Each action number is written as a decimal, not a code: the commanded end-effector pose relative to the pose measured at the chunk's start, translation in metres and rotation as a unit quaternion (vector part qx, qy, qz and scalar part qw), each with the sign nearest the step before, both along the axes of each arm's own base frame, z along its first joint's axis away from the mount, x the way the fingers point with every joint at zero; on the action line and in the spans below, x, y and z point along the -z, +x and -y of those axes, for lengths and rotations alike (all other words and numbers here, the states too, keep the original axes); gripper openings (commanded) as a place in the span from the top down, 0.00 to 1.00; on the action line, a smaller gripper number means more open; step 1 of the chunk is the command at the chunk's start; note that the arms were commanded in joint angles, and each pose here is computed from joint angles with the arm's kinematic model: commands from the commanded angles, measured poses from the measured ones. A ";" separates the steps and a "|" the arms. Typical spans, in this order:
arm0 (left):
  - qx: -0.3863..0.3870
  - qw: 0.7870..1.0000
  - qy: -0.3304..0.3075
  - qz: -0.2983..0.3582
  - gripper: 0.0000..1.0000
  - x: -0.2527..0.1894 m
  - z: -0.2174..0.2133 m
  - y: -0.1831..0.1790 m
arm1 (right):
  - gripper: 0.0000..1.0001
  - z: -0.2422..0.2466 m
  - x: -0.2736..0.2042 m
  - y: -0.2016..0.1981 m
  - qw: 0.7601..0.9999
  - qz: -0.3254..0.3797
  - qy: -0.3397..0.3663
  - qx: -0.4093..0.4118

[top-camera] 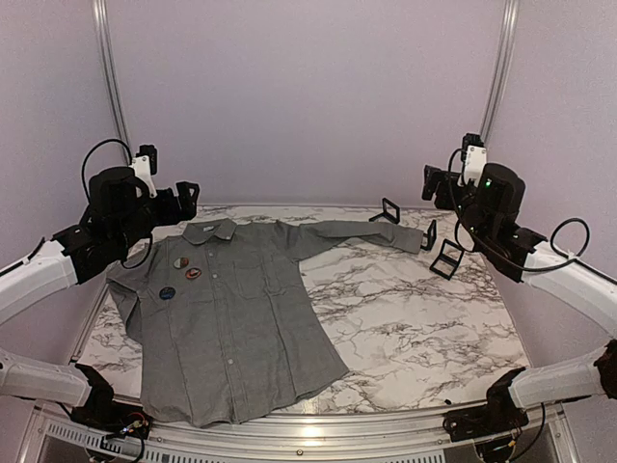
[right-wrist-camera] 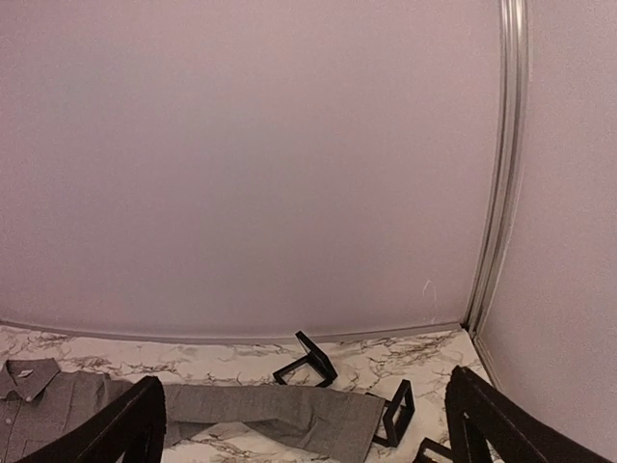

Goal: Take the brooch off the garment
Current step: Adjust the flattened clothing at the center of the board.

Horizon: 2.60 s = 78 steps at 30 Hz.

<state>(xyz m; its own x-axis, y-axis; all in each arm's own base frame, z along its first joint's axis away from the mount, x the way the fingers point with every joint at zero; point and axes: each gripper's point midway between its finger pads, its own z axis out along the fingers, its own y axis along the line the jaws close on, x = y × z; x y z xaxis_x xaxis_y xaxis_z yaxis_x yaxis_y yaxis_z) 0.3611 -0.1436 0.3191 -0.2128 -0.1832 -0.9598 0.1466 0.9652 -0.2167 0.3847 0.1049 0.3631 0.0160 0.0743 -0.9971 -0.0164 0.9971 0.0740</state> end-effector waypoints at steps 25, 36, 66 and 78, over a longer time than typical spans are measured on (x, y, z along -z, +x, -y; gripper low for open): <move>-0.019 0.982 -0.023 -0.187 0.01 0.111 0.032 0.014 | 0.03 -0.228 0.239 0.009 0.931 -0.314 -0.078 -0.168; -0.044 0.979 -0.018 -0.199 0.01 0.124 0.014 0.006 | 0.09 -0.265 0.329 -0.024 0.881 -0.413 -0.119 -0.200; -0.043 0.976 -0.029 -0.212 0.01 0.136 0.013 0.000 | 1.00 -0.226 0.367 -0.060 0.863 -0.462 -0.152 -0.137; -0.010 0.973 -0.045 -0.228 0.01 0.146 0.026 -0.005 | 1.00 -0.192 0.352 -0.072 0.868 -0.463 -0.137 -0.118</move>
<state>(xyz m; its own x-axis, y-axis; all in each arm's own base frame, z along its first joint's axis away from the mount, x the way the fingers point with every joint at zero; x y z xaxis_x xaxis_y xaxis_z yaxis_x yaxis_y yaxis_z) 0.3600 -0.1647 0.1736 -0.5964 -0.2553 -0.7610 -0.0253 0.9536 -0.3001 0.3277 0.3298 0.0204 -0.7416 -0.2606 -0.6181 -0.3130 0.9494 -0.0247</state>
